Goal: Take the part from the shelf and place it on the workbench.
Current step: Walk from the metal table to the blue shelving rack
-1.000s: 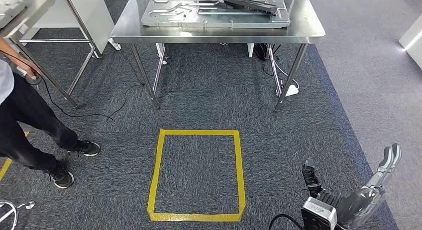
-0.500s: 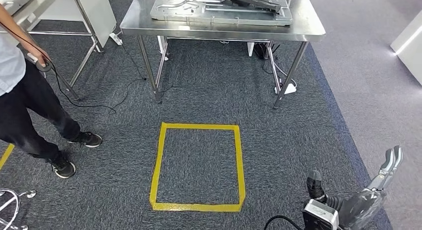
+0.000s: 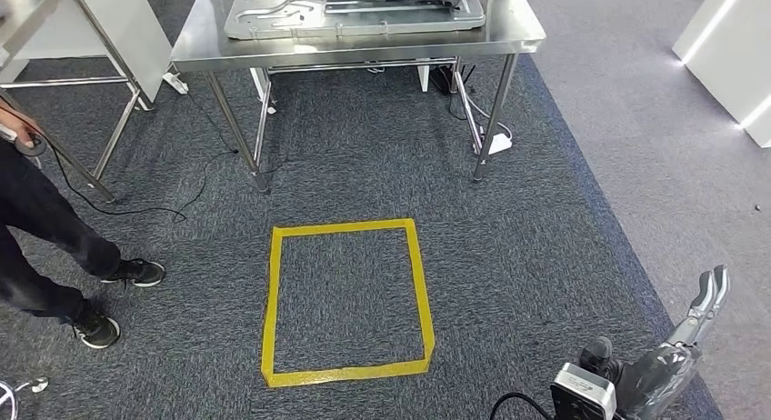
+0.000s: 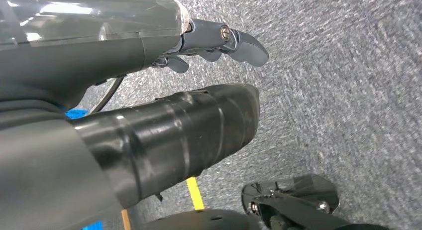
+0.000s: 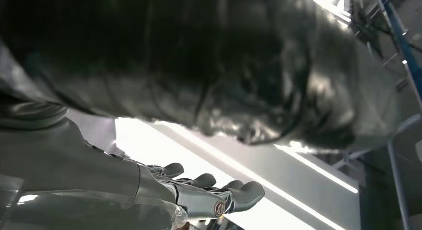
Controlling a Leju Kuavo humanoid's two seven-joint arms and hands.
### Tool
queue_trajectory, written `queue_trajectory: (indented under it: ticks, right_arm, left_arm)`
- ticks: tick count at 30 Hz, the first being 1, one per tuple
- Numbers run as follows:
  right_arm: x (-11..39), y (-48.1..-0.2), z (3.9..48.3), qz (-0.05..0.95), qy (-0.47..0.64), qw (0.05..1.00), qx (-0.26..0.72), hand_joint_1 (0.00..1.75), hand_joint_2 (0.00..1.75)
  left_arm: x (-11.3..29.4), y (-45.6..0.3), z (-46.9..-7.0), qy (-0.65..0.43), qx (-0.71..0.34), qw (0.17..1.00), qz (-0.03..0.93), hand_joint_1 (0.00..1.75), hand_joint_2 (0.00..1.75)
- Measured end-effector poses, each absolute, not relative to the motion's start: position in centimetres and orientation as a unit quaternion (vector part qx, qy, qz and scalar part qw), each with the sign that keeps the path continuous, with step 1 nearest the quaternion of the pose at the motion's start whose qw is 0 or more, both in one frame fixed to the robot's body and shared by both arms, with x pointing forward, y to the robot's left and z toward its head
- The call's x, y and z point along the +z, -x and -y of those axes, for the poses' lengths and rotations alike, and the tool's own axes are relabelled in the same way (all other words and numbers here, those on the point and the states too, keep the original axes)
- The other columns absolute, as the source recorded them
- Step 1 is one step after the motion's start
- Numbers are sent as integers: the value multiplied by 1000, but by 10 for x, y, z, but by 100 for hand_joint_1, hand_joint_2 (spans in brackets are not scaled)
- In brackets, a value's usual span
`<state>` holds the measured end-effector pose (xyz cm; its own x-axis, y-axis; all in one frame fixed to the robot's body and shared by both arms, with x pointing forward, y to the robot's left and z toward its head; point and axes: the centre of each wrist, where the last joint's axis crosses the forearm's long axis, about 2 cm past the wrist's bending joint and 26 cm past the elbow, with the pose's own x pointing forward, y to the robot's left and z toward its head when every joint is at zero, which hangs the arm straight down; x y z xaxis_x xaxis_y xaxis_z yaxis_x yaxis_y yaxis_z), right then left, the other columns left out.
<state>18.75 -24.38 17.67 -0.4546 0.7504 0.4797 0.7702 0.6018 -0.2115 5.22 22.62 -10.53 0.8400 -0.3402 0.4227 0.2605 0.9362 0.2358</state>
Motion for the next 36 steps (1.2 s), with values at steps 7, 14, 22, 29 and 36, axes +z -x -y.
queue_trajectory:
  ticks: [7, 14, 22, 29, 36]
  right_arm:
    - [176, -188, 242, 854, 443, 273, -17, 0, 0]
    - [175, -186, 242, 853, 441, 277, -20, 0, 0]
    - [171, -180, 242, 850, 438, 290, -26, 0, 0]
    - [167, -175, 241, 845, 439, 303, -31, 0, 0]
    - [162, -170, 241, 837, 440, 323, -32, 0, 0]
  left_arm:
    - [-105, -52, -226, -84, -155, 956, 234, 0, 0]
    - [-105, -50, -225, -84, -153, 957, 233, 0, 0]
    - [-105, -52, -225, -86, -149, 957, 234, 0, 0]
    - [-105, -51, -225, -86, -149, 958, 231, 0, 0]
    - [-106, -47, -225, -87, -148, 959, 225, 0, 0]
